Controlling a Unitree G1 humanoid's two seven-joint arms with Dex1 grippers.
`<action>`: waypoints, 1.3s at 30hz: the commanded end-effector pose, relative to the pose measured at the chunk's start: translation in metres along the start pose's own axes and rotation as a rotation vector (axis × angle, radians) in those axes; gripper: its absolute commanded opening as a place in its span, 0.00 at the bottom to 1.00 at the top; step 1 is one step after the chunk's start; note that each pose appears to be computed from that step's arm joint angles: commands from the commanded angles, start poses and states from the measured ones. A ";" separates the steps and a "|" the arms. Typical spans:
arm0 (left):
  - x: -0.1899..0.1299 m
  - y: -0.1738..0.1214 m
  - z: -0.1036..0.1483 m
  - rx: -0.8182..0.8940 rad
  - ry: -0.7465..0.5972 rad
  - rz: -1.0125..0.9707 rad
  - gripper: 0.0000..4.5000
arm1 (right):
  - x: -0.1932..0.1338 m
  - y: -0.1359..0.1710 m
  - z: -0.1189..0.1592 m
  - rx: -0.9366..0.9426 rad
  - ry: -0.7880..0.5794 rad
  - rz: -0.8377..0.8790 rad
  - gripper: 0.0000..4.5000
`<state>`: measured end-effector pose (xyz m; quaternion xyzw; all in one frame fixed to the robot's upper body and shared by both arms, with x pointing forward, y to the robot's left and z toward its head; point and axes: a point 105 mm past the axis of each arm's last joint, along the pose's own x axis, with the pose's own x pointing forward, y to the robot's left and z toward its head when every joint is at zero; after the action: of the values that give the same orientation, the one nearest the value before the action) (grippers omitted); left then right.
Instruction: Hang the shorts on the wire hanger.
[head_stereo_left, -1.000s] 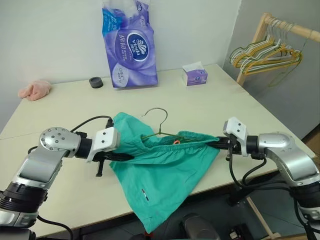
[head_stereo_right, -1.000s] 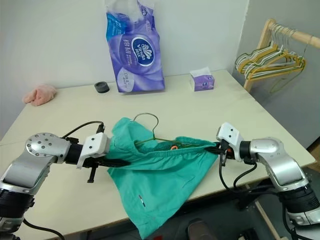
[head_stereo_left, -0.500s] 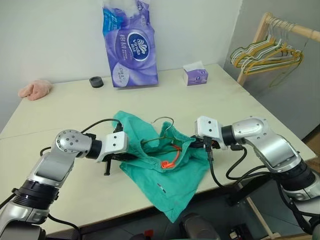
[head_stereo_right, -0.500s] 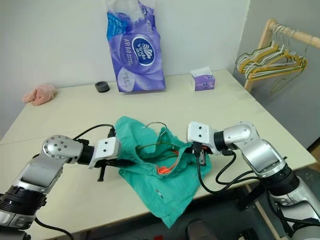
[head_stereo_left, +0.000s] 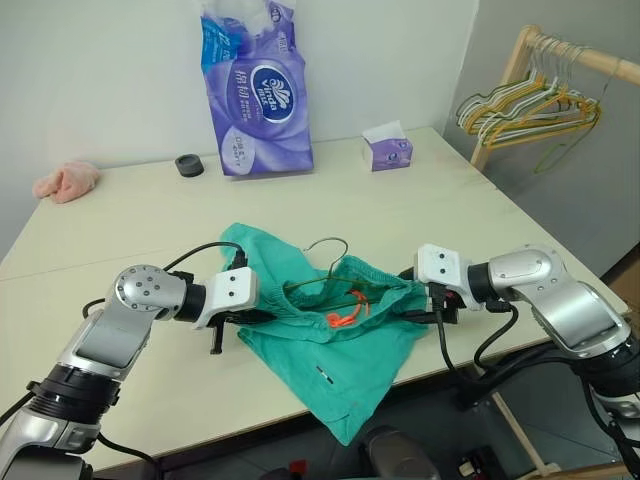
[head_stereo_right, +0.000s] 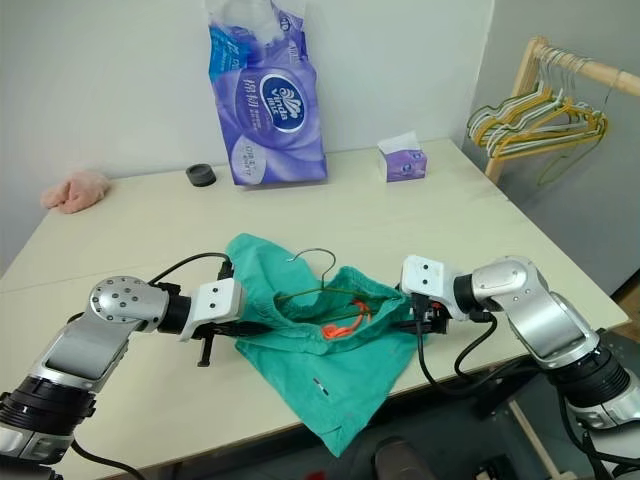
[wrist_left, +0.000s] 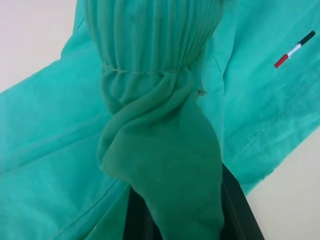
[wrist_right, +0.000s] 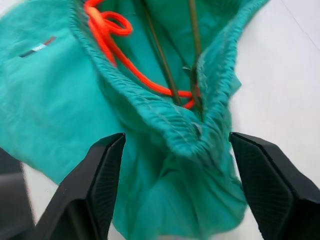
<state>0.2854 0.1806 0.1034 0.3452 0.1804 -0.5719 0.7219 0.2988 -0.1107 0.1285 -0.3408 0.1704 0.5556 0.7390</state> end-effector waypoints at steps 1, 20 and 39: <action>-0.001 0.003 0.008 0.042 -0.011 0.010 0.00 | 0.007 -0.008 0.003 -0.018 -0.003 -0.032 0.77; 0.002 0.002 0.010 0.020 -0.041 0.019 0.00 | 0.061 -0.011 0.003 -0.027 0.019 0.119 0.28; -0.024 0.035 0.000 -0.291 -0.242 0.231 0.59 | 0.033 -0.014 0.005 0.000 -0.012 0.099 0.00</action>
<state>0.3074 0.1949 0.1117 0.1978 0.1552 -0.5018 0.8276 0.3216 -0.0832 0.0998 -0.3325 0.2043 0.5953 0.7024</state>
